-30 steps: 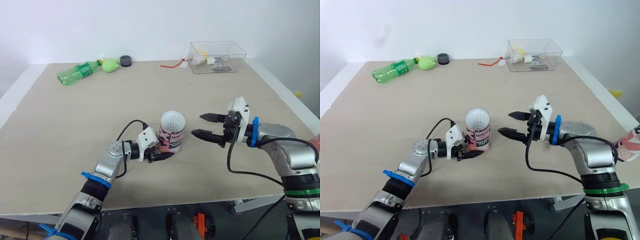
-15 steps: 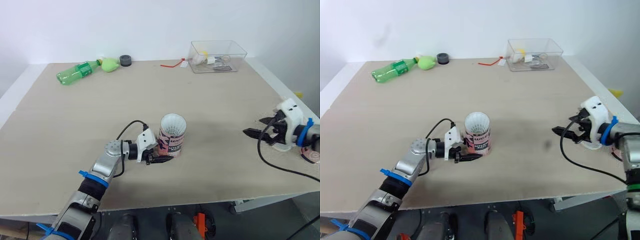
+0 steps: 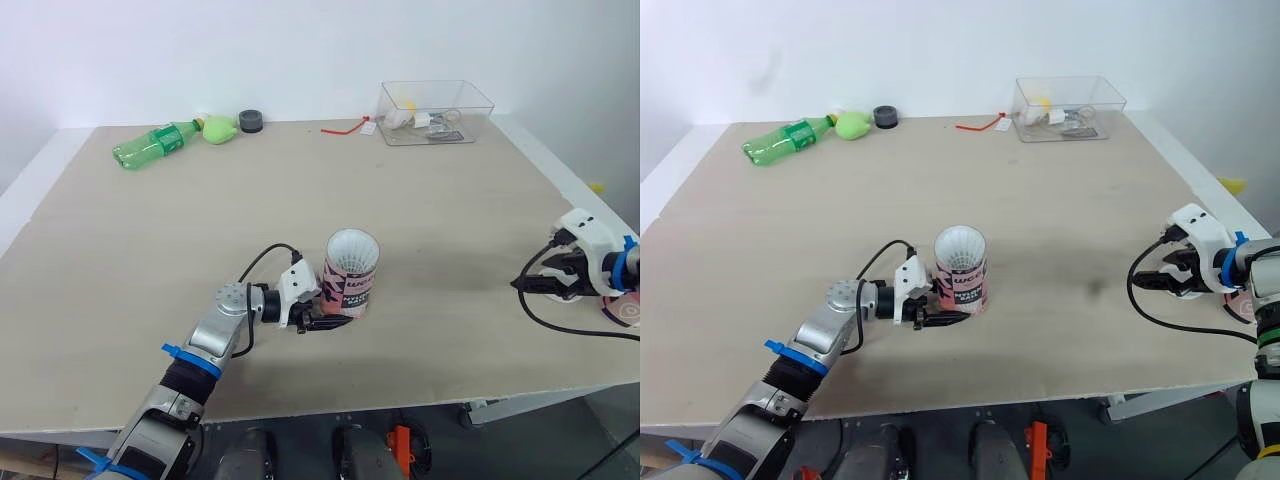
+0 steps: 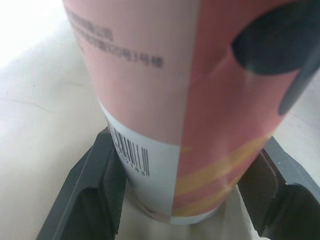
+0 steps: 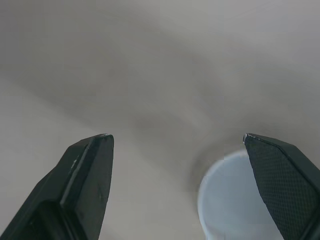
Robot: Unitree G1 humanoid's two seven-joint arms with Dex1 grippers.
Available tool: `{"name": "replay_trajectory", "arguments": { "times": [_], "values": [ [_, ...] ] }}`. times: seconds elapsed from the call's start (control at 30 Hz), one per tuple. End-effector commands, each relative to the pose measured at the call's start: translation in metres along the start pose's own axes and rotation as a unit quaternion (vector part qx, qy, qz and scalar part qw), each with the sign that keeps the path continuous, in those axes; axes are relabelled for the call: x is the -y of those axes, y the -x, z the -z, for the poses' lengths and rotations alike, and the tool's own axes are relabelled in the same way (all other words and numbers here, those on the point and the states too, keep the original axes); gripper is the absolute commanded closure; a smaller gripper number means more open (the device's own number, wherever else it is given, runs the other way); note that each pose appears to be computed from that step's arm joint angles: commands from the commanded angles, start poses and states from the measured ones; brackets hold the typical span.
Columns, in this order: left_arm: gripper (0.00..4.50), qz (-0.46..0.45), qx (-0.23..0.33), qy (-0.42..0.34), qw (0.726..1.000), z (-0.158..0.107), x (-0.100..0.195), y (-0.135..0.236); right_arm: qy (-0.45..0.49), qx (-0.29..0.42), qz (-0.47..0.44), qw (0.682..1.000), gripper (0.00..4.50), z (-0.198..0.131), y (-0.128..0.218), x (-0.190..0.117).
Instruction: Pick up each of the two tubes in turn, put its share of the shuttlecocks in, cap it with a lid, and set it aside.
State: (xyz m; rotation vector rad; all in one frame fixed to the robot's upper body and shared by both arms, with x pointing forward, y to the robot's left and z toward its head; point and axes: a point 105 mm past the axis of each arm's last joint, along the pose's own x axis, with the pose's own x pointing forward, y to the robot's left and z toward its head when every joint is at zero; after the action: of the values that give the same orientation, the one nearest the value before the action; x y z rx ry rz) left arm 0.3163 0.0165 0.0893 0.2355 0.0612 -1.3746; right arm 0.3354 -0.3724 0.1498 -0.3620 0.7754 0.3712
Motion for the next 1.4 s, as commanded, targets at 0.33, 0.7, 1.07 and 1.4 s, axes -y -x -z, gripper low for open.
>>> {"name": "replay_trajectory", "arguments": {
  "times": [0.33, 0.7, 1.07, 1.4],
  "values": [
    [1.81, -0.003, 0.01, -0.003, 1.0, -0.007, 0.002, 0.001, -0.045, -0.036, 0.035, 0.998, 0.05, 0.018, 0.007, 0.015],
    [1.81, -0.009, 0.013, 0.0, 1.0, -0.01, -0.001, 0.001, -0.044, -0.043, 0.022, 0.998, 0.05, 0.019, -0.006, 0.01],
    [1.81, -0.011, 0.012, 0.003, 1.0, -0.008, 0.001, 0.003, -0.005, -0.081, -0.011, 0.997, 3.35, 0.027, -0.009, 0.003],
    [1.81, -0.013, 0.014, 0.007, 1.0, -0.01, -0.001, 0.003, 0.055, -0.088, -0.023, 0.994, 4.41, 0.023, -0.007, 0.002]
  ]
}}
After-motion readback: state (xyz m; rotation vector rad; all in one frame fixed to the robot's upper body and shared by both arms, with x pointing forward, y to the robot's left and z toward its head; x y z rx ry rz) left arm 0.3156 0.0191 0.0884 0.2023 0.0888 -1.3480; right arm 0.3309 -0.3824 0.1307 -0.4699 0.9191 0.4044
